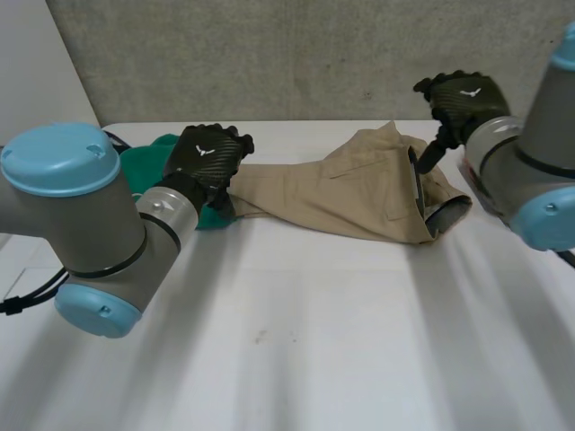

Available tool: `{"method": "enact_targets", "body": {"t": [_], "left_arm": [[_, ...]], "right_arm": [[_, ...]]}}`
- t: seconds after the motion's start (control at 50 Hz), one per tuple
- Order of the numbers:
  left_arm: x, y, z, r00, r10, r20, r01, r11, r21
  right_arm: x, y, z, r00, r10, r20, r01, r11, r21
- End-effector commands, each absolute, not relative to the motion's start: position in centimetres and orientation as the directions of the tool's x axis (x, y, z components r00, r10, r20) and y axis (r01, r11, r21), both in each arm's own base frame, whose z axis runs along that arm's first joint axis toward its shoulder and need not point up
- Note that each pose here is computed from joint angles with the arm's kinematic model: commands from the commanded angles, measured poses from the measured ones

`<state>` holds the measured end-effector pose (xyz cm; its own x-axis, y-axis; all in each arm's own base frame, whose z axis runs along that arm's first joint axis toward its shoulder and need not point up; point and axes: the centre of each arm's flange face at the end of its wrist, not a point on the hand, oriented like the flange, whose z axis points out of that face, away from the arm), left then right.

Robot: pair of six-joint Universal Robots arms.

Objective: Fold the laundry.

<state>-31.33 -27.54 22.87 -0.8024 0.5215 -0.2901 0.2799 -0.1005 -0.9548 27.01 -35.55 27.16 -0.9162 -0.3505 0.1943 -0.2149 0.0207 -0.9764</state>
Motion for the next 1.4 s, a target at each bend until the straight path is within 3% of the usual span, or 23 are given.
{"method": "enact_targets", "body": {"t": [0.02,0.22,0.32,0.4,0.48,0.5,0.6,0.7,0.84,0.96,1.08,1.14,1.24,1.28,1.3,1.4], "left_arm": [[-30.7,-26.8,22.8,-0.8,0.526,-0.288,0.286,-0.087,-0.954],[-28.8,-27.1,23.0,-0.823,0.491,-0.287,0.293,-0.067,-0.954],[-28.2,-27.9,23.1,-0.836,0.467,-0.288,0.289,-0.07,-0.955],[-27.7,-29.2,23.9,-0.853,0.432,-0.292,0.273,-0.107,-0.956],[-27.6,-31.1,25.1,-0.871,0.394,-0.295,0.249,-0.165,-0.954],[-27.6,-32.0,25.3,-0.877,0.381,-0.294,0.242,-0.178,-0.954],[-28.5,-34.4,25.0,-0.882,0.373,-0.29,0.23,-0.196,-0.953],[-30.0,-35.7,23.1,-0.856,0.426,-0.292,0.229,-0.194,-0.954],[-32.3,-35.6,19.1,-0.754,0.593,-0.282,0.227,-0.167,-0.959],[-33.6,-34.6,14.5,-0.705,0.666,-0.244,0.262,-0.075,-0.962],[-33.1,-34.8,12.6,-0.737,0.634,-0.234,0.306,0.003,-0.952],[-32.6,-35.0,14.0,-0.765,0.595,-0.245,0.303,-0.004,-0.953],[-30.8,-33.4,24.7,-0.825,0.491,-0.28,0.232,-0.159,-0.96],[-30.5,-32.6,27.2,-0.833,0.474,-0.286,0.208,-0.21,-0.955],[-30.0,-31.6,30.3,-0.843,0.452,-0.291,0.18,-0.272,-0.945],[-28.2,-27.3,38.8,-0.869,0.397,-0.295,0.095,-0.452,-0.887]], "right_arm": [[29.7,-39.4,21.6,-0.914,-0.378,0.146,-0.185,0.067,-0.98],[31.0,-43.3,14.0,-0.917,-0.371,0.145,-0.19,0.088,-0.978],[31.1,-43.5,13.3,-0.917,-0.372,0.145,-0.191,0.088,-0.978],[31.3,-42.7,16.6,-0.909,-0.386,0.156,-0.187,0.044,-0.981],[30.6,-40.2,22.6,-0.898,-0.405,0.169,-0.17,-0.034,-0.985],[30.7,-39.1,24.7,-0.881,-0.434,0.186,-0.158,-0.1,-0.982],[30.6,-35.1,27.8,-0.824,-0.501,0.263,-0.194,-0.186,-0.963],[30.4,-31.5,28.5,-0.766,-0.529,0.365,-0.287,-0.226,-0.931],[31.0,-24.6,29.4,-0.648,-0.586,0.486,-0.36,-0.328,-0.874],[30.2,-23.1,30.8,-0.655,-0.577,0.488,-0.34,-0.352,-0.872],[30.1,-23.1,30.9,-0.663,-0.567,0.489,-0.345,-0.349,-0.872],[30.0,-23.4,31.5,-0.674,-0.55,0.493,-0.341,-0.36,-0.868],[29.3,-24.3,33.5,-0.713,-0.493,0.498,-0.328,-0.393,-0.859],[29.0,-24.4,34.5,-0.73,-0.467,0.498,-0.321,-0.409,-0.854],[28.8,-24.3,35.6,-0.747,-0.441,0.497,-0.314,-0.426,-0.849],[27.6,-22.8,39.7,-0.797,-0.355,0.488,-0.278,-0.501,-0.819]]}}
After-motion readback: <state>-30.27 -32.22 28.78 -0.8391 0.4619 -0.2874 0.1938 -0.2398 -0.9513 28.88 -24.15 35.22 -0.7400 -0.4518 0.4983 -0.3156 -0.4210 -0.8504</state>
